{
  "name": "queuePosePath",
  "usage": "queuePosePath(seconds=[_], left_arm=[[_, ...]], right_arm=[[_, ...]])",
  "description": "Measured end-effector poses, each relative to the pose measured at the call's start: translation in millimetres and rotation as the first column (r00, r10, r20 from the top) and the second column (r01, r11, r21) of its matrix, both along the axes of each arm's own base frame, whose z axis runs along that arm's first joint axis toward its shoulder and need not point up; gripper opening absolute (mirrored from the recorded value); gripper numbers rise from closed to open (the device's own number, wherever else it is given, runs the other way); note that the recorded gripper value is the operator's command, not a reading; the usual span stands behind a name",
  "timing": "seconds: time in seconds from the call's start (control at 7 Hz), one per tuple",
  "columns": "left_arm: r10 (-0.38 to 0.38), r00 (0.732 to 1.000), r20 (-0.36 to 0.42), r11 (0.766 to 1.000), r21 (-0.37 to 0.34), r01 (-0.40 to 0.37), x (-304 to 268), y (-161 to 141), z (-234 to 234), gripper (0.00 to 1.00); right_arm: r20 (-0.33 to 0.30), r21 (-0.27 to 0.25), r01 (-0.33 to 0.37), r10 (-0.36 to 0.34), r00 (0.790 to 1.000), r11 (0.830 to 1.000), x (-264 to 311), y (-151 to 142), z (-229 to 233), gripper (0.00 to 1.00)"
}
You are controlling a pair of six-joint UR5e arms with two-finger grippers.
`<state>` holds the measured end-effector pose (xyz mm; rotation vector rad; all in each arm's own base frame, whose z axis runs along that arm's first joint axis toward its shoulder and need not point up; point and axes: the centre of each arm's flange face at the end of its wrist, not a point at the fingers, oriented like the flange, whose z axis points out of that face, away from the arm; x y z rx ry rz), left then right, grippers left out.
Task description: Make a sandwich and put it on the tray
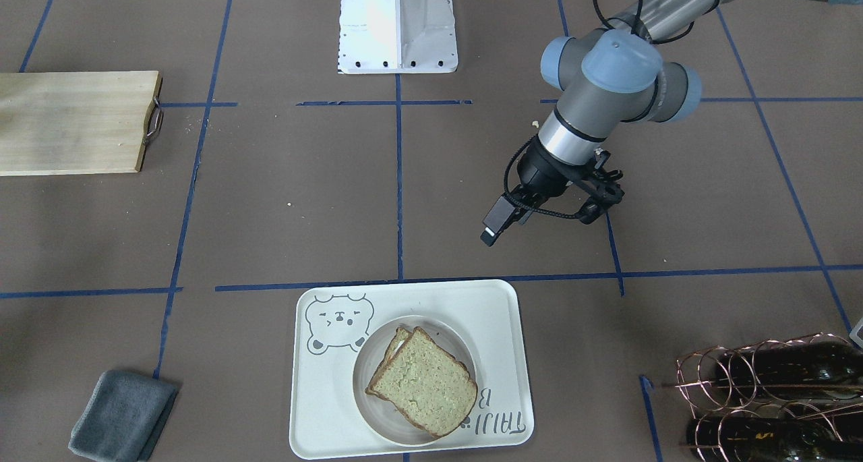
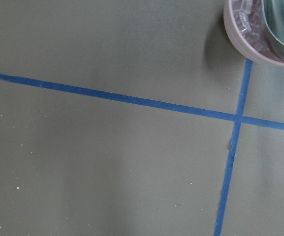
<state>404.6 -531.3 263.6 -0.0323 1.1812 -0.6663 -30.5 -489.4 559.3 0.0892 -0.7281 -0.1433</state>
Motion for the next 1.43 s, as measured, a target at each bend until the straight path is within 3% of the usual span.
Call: queuePosePath(seconds=[0.14,0.43,0.71,1.0,1.29,1.43], left_arm=[[0.034,0.995,0.092,0.995,0.089,-0.042,-38,-3,12,1.00],[0.114,0.954,0.276,0.956,0.230,-0.181,-115,-10,45,1.00],[0.168,0.862,0.478,0.896,0.291,-0.336,-209,-21,94,1.00],[0.244,0.756,0.607,0.827,0.277,-0.489,-305,-24,159,1.00],[0.361,0.686,0.632,0.772,0.210,-0.600,-399,-19,242,1.00],[0.410,0.665,0.624,0.757,0.173,-0.630,-437,-15,284,1.00]], right_arm=[[-0.012,0.012,0.015,-0.015,1.000,1.000,20,7,13,1.00],[-0.037,0.034,0.082,-0.081,0.996,0.996,62,15,32,1.00],[-0.038,0.030,0.109,-0.108,0.993,0.994,84,23,45,1.00],[-0.037,0.027,0.106,-0.105,0.994,0.994,87,23,48,1.00],[-0.007,0.018,0.071,-0.071,0.997,0.997,97,23,50,1.00],[0.031,-0.007,0.046,-0.046,0.998,0.999,101,30,56,1.00]])
